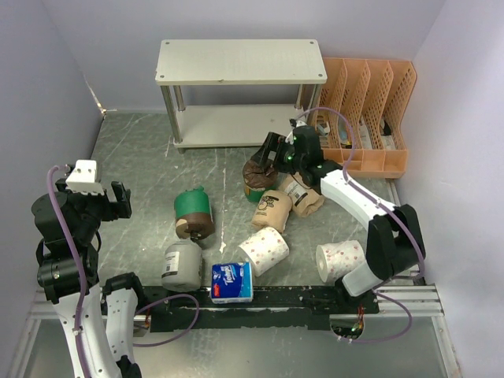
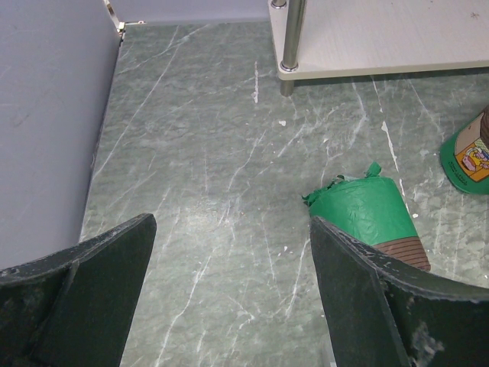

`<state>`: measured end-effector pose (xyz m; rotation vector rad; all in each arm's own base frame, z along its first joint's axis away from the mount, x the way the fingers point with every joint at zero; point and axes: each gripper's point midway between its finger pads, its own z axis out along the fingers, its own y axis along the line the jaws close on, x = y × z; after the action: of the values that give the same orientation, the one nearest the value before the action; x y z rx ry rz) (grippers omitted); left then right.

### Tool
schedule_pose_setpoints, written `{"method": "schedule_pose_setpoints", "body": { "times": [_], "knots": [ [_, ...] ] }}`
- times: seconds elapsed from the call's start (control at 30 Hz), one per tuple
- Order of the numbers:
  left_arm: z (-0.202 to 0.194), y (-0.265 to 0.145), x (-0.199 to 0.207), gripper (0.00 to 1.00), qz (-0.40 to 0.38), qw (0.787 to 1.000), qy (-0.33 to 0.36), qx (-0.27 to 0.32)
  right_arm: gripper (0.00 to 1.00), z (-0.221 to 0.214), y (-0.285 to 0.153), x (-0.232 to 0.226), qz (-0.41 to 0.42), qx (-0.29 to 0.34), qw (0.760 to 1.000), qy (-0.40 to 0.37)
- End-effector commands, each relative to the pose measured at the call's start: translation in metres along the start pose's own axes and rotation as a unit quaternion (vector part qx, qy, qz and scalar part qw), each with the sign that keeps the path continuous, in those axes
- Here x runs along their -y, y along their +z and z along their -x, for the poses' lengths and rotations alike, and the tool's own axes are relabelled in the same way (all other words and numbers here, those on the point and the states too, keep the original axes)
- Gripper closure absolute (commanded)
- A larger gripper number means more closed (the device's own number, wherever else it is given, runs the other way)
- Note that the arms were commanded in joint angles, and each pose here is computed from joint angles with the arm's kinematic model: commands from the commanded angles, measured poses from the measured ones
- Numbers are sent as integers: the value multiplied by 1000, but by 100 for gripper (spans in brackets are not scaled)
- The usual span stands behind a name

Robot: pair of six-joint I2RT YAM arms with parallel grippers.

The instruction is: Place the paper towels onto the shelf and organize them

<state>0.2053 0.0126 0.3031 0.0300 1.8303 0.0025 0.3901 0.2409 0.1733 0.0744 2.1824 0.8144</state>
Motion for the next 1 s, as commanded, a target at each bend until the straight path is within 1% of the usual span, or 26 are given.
{"method": "schedule_pose_setpoints", "body": {
  "times": [0.0, 0.1, 0.2, 0.27, 0.37, 0.43, 0.6, 0.83, 0.97],
  "knots": [
    [6, 2, -2, 6, 2, 1000, 3, 13, 1, 41, -37, -49, 58, 44, 997, -14],
    [6, 2, -2, 7, 2, 1000, 3, 14, 0, 61, -60, -69, 72, 64, 995, -22],
    [6, 1, -2, 6, 3, 1000, 3, 15, 0, 73, -78, -66, 41, 79, 995, -45],
    [7, 0, -2, 6, 4, 1000, 4, 16, 0, 72, -81, -46, -8, 77, 995, -66],
    [7, 1, -2, 7, 3, 1000, 3, 15, 0, 60, -73, 5, -111, 67, 988, -84],
    [6, 2, -2, 6, 2, 1000, 3, 13, 0, 45, -64, 26, -134, 56, 986, -79],
    [6, 2, -2, 7, 3, 1000, 2, 13, 0, 21, -42, 44, -123, 60, 989, -53],
    [7, 1, -2, 6, 4, 1000, 3, 15, 0, 6, -15, 45, -92, 43, 994, -44],
    [7, 0, -2, 6, 4, 1000, 3, 16, 0, 0, -4, 49, -91, 31, 995, -40]
  ]
}}
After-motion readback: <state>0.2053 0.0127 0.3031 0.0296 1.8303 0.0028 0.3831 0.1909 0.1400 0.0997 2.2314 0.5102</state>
